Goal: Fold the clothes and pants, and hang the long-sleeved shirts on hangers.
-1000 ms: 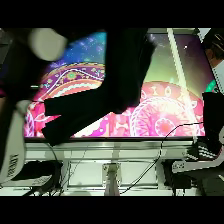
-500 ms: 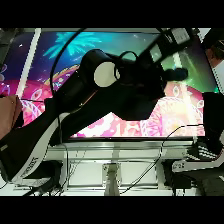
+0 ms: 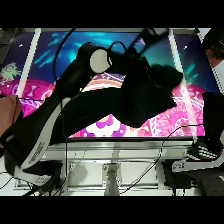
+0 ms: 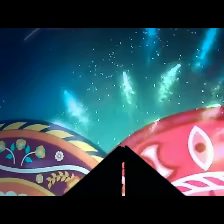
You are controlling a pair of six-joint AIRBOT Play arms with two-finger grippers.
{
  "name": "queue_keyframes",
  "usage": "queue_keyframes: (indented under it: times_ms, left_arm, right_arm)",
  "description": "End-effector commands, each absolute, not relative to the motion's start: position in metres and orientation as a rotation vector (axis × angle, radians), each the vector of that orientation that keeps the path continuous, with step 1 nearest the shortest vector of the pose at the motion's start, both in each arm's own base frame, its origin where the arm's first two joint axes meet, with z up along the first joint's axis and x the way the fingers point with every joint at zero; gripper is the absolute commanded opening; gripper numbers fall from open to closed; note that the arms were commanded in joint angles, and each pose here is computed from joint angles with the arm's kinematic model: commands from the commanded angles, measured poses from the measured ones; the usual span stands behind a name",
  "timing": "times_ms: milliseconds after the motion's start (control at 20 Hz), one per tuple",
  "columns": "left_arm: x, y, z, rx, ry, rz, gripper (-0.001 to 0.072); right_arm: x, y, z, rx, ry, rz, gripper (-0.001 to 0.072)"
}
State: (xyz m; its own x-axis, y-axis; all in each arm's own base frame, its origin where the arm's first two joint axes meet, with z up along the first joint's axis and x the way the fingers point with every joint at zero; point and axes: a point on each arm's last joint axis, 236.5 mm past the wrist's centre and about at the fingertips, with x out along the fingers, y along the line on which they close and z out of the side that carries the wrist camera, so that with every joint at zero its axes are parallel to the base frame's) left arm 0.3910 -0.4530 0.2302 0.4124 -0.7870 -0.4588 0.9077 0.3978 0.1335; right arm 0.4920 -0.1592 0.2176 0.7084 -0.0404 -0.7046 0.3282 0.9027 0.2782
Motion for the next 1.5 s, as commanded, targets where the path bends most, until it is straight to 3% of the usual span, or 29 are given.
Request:
queue_keyframes:
  times_ms: [0, 100, 200, 350, 400, 450, 500, 550, 700, 800, 1000, 1050, 1100, 1150, 1200, 1450]
  left_arm:
    - [0.541, -0.409, 0.243, 0.206, 0.06, -0.742, 0.0101]
    - [0.592, -0.378, 0.234, -0.003, 0.002, -0.609, 0.0544]
    - [0.61, -0.362, 0.212, -0.292, 0.12, -0.585, 0.058]
    - [0.607, -0.353, 0.205, -0.328, 0.212, -0.614, 0.0577]
    - [0.603, -0.35, 0.206, -0.319, 0.238, -0.631, 0.0571]
    - [0.597, -0.347, 0.208, -0.308, 0.271, -0.655, 0.0467]
    - [0.586, -0.345, 0.206, -0.286, 0.326, -0.69, 0.0209]
    - [0.575, -0.342, 0.202, -0.255, 0.386, -0.726, 0.0021]
    - [0.545, -0.311, 0.176, -0.116, 0.589, -0.779, 0.0008]
    - [0.537, -0.271, 0.148, -0.043, 0.741, -0.694, 0.0008]
    - [0.505, -0.206, 0.108, 0.043, 0.988, -0.591, 0.0008]
    - [0.497, -0.197, 0.103, 0.038, 1.019, -0.581, 0.0008]
    - [0.489, -0.188, 0.096, 0.038, 1.043, -0.573, 0.0008]
    - [0.48, -0.18, 0.089, 0.04, 1.065, -0.568, 0.0008]
    - [0.469, -0.172, 0.08, 0.03, 1.098, -0.555, 0.0008]
    - [0.416, -0.134, 0.05, -0.025, 1.189, -0.486, 0.0009]
  right_arm:
    - [0.493, -0.153, 0.218, 0.423, 0.762, -0.188, 0.0082]
    - [0.494, -0.148, 0.219, 0.438, 0.762, -0.173, 0.0377]
    - [0.494, -0.144, 0.219, 0.448, 0.764, -0.159, 0.0392]
    - [0.495, -0.142, 0.218, 0.455, 0.766, -0.151, 0.0392]
    - [0.495, -0.143, 0.214, 0.457, 0.775, -0.151, 0.0389]
    - [0.495, -0.142, 0.207, 0.463, 0.795, -0.15, 0.0376]
    - [0.494, -0.14, 0.198, 0.474, 0.819, -0.146, 0.0264]
    - [0.491, -0.136, 0.186, 0.484, 0.855, -0.131, 0.005]
    - [0.481, -0.105, 0.142, 0.503, 0.981, 0.015, 0.0028]
    - [0.467, -0.074, 0.101, 0.57, 1.107, 0.149, 0.0027]
    - [0.438, -0.015, 0.013, 0.814, 1.339, 0.369, 0.003]
    - [0.434, -0.015, -0.011, 0.827, 1.385, 0.356, 0.0075]
    - [0.432, -0.018, -0.03, 0.823, 1.421, 0.331, 0.0216]
    - [0.433, -0.018, -0.045, 0.823, 1.444, 0.317, 0.0411]
    - [0.437, -0.016, -0.056, 0.83, 1.448, 0.307, 0.0494]
    - [0.459, 0.005, -0.092, 0.785, 1.434, 0.277, 0.0559]
